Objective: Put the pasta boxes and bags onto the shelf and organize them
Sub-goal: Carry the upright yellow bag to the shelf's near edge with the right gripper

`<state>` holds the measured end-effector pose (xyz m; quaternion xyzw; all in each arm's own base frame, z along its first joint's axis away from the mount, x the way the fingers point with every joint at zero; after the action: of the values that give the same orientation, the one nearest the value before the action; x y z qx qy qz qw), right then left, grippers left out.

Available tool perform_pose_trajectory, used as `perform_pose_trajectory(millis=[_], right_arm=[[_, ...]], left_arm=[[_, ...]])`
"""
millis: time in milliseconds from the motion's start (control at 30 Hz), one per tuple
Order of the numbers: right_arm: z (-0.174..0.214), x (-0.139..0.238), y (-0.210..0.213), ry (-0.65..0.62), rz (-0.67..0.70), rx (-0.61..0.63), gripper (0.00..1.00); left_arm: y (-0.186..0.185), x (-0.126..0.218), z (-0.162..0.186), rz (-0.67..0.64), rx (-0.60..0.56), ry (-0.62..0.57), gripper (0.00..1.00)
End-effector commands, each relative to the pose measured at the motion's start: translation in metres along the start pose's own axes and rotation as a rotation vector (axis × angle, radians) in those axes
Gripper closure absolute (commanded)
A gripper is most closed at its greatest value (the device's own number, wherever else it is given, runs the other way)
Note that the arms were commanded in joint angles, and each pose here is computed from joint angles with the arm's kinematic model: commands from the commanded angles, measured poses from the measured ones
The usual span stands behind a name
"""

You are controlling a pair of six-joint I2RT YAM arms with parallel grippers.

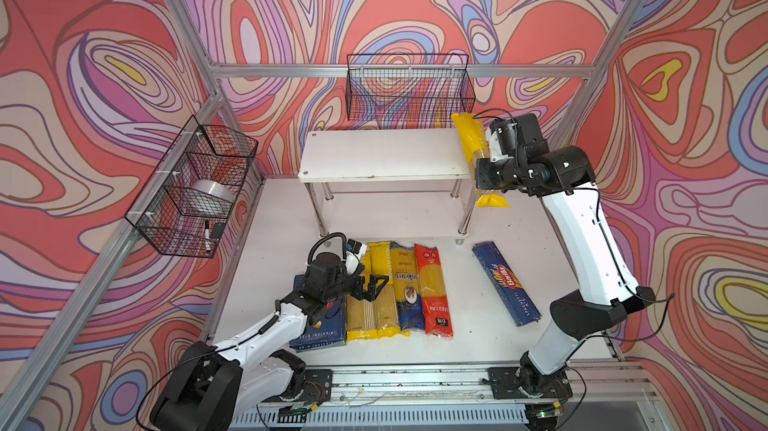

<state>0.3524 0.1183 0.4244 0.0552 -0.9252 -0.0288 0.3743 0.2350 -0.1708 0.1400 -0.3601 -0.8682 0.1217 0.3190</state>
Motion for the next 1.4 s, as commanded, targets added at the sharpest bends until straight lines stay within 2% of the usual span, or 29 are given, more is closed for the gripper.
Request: perform_pose_trajectory(millis=[0,300,333,667,933,1367], right_arm=[[-0.037,0.015,0.001,-0.173,-0.055,-0.024,1.0],[-0.045,0.009,-0.006,-0.18,-0.06,-0.037,0.99],[-0.045,-0.005,-0.006,-0.159,-0.052,-0.037,0.99],[-0.05,-0.021,-0.004,-0.147,-0.056,-0.039,0.94],[-0.042,-0.029,-0.004,-0.121,-0.062,-0.043,0.71],[-0.032,-0.024,-0.007,-0.093,-0.054,-0.039,0.6]], left_arm=[[0.0,-0.002,0.003,0.0,-0.012,0.017,0.0],[0.001,-0.004,0.003,0.0,-0.011,0.021,0.0],[0.001,-0.004,0.003,0.001,-0.011,0.022,0.0],[0.002,-0.006,0.005,-0.002,-0.006,0.031,0.0],[0.001,-0.006,0.004,0.003,-0.006,0.029,0.0],[0.001,-0.005,0.004,0.002,-0.005,0.03,0.0]])
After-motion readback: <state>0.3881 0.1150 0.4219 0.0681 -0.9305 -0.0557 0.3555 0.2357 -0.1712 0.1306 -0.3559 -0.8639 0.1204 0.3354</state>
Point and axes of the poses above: each gripper's point midway between its finger pads, its own x axis back along the fingers, its own y axis along the line the jaws close on, z = x × y, the point moved 5 cm from there along x, back along the fingers, and after that the axes turned 1 degree about x, right-handed, at the moved point
